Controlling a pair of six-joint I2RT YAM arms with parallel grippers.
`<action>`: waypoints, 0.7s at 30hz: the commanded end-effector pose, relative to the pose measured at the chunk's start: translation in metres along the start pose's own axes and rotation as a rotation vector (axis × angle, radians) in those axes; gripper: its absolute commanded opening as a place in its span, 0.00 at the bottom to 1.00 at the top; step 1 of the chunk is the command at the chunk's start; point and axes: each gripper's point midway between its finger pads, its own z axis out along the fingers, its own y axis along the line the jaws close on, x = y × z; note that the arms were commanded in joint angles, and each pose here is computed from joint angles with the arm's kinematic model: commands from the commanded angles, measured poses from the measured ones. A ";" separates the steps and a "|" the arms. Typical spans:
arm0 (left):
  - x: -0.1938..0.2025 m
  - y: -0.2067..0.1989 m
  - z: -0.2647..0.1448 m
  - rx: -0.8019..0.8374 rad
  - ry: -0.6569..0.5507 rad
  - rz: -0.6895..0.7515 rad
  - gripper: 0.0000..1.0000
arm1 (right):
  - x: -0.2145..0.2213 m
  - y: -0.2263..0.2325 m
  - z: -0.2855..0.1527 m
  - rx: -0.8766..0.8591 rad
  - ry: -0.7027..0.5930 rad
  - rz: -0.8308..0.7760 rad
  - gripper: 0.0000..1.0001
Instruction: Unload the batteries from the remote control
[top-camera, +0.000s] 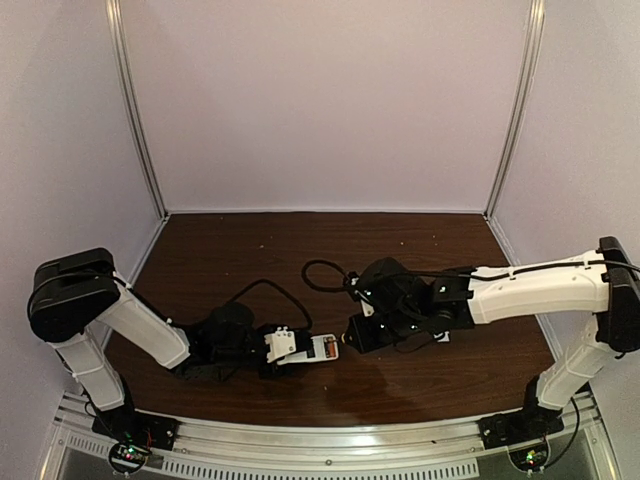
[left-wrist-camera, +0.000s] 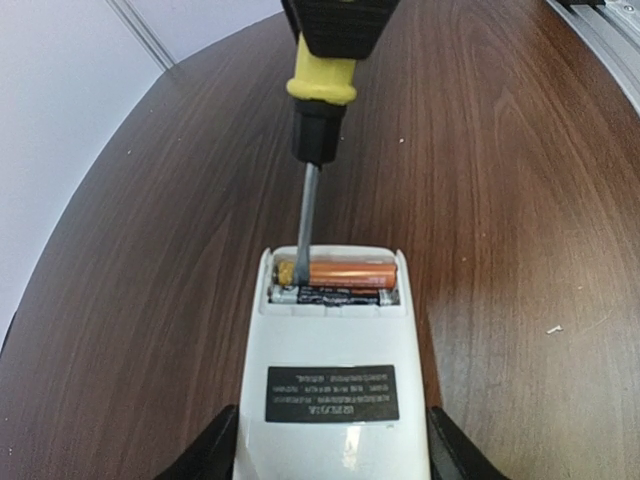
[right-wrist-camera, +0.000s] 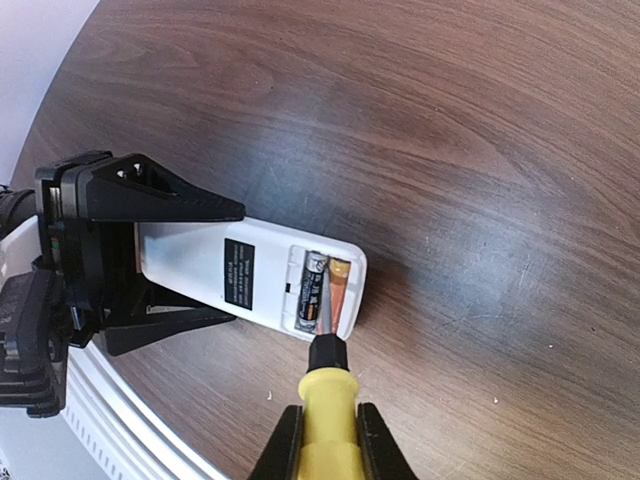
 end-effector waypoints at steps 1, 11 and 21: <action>-0.023 0.001 0.004 0.000 -0.069 0.037 0.00 | -0.013 -0.012 0.000 0.110 -0.005 -0.008 0.00; -0.022 -0.001 0.004 0.005 -0.065 0.043 0.00 | -0.013 -0.004 0.010 0.124 0.067 -0.060 0.00; -0.025 -0.005 0.003 0.024 -0.081 0.046 0.00 | 0.005 0.003 0.024 -0.022 0.123 -0.120 0.00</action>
